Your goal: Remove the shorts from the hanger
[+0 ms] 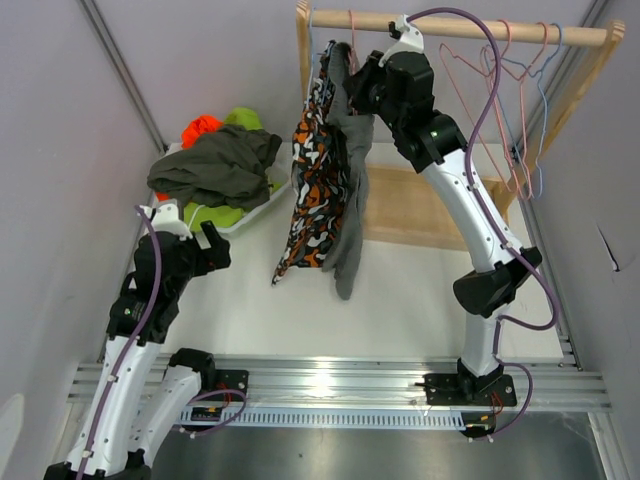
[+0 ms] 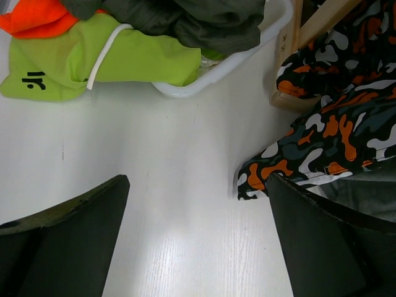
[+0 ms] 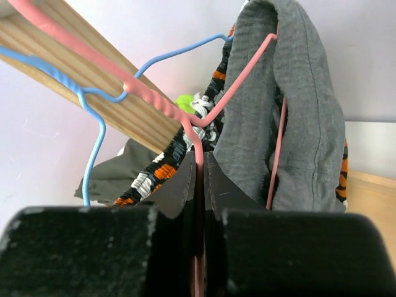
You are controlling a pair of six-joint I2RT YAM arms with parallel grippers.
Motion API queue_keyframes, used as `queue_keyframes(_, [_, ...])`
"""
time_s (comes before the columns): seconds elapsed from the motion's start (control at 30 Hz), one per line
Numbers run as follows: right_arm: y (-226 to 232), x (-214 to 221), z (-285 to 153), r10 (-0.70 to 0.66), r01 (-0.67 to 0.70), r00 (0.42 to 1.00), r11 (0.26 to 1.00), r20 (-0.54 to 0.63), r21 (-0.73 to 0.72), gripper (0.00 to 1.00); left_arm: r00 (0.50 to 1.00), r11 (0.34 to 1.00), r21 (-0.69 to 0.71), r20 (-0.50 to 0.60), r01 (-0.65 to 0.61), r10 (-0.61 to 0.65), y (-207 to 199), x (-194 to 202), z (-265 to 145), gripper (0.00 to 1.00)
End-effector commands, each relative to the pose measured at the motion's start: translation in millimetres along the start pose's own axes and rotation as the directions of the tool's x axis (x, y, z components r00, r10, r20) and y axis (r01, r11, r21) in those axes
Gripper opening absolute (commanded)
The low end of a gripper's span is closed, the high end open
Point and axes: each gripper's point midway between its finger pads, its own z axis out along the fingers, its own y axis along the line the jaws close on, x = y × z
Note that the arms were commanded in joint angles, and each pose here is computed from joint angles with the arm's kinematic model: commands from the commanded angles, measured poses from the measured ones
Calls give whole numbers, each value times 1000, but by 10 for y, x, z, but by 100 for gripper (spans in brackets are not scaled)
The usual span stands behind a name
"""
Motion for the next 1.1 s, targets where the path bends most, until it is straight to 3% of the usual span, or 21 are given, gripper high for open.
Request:
queue_keyframes(0.0, [193,-486,-156,5,1,990,999,142,-40,0,999,997,78,35,9,-12,-154,-94,-28,99])
queue_keyframes(0.17, [172,-931,-592,5,-7,971,1000,240,4,0,998,988,151,54,13,-21,-368,-325,-94,99])
queue_keyframes(0.2, [135,-977,-666,4,-10,968,1000,249,25,0,994,981,192,106,13,-34,-512,-630,-219,99])
queue_keyframes(0.27, [49,-1096,-839,14,-35,958,997,286,68,0,989,975,222,147,2,-35,-677,-837,-311,99])
queue_keyframes(0.37, [-86,-1199,-1176,54,-94,942,990,332,108,0,978,923,376,207,-82,3,-1312,-1223,-594,99])
queue_keyframes(0.47, [-214,-1184,-1439,78,-132,933,982,351,134,0,975,826,535,210,-177,74,-2053,-1338,-795,99])
queue_keyframes(0.5, [-273,-1085,-1442,72,-129,942,979,329,156,0,969,757,619,233,-211,79,-2332,-1404,-1036,99])
queue_keyframes(0.53, [-293,-1112,-1524,74,-134,940,978,334,161,0,970,722,654,221,-226,103,-2573,-1318,-1002,99])
queue_keyframes(0.67, [-352,-1009,-1637,90,-147,947,975,310,168,0,963,483,833,226,-268,144,-3363,-920,-1435,99])
queue_keyframes(0.73, [-355,-976,-1685,94,-147,948,977,304,157,0,964,431,863,221,-265,149,-3590,-760,-1475,99])
queue_keyframes(0.9, [-336,-968,-1739,98,-146,950,979,295,144,0,966,370,901,158,-226,204,-4020,-264,-1394,99])
queue_keyframes(1.07, [-335,-969,-1835,112,-157,949,979,296,133,0,967,380,896,164,-230,197,-4239,-169,-1286,99])
